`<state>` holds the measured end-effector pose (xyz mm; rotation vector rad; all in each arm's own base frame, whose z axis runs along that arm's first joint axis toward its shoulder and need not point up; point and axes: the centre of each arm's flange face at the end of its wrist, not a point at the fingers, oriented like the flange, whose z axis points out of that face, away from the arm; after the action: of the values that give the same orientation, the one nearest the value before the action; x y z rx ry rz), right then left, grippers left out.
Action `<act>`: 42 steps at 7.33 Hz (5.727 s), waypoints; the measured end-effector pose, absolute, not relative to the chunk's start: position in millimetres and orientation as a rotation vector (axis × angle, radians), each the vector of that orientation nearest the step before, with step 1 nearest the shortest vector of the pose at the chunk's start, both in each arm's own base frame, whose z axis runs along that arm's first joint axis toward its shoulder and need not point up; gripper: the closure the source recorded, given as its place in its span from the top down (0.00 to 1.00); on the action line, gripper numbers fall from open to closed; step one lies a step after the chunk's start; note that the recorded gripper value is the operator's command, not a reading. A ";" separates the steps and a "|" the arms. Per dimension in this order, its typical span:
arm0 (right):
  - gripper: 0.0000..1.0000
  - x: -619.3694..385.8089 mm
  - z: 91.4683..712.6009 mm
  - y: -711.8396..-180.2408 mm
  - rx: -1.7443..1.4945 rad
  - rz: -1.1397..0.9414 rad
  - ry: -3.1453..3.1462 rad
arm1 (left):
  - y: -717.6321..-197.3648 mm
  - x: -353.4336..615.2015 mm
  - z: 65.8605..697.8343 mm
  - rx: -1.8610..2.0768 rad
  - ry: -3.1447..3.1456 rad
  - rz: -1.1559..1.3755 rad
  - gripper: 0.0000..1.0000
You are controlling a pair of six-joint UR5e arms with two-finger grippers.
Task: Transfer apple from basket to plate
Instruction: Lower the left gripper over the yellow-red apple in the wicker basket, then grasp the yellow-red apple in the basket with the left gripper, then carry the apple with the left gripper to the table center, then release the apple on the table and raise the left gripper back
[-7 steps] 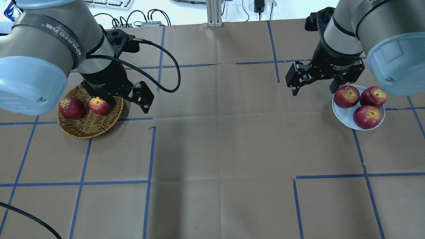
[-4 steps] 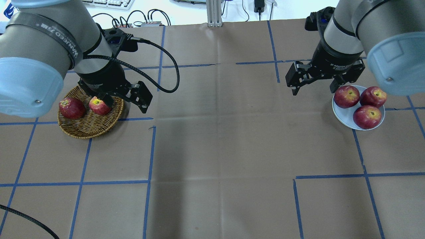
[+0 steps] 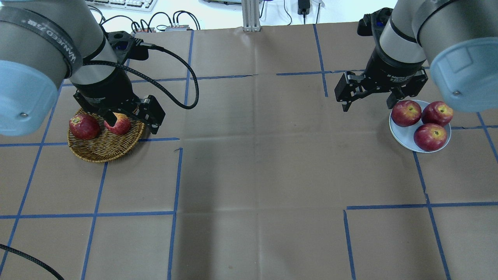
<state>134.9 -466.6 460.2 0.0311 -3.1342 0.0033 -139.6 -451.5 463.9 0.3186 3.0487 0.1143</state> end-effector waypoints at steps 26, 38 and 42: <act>1.00 134.8 459.3 -466.2 0.032 -0.001 -3.134 | -637.7 -137.3 298.1 0.435 3.066 0.092 0.39; 1.00 134.8 459.3 -466.2 0.034 -0.002 -3.134 | -565.8 -386.1 197.6 0.157 3.145 0.075 0.99; 1.00 134.8 459.1 -466.3 0.034 -0.001 -3.134 | -569.3 -360.0 299.7 0.148 3.166 0.016 0.99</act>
<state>134.8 -466.3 459.1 0.0335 -3.1337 -0.0014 -360.0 -569.3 299.7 0.1485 3.1655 0.0162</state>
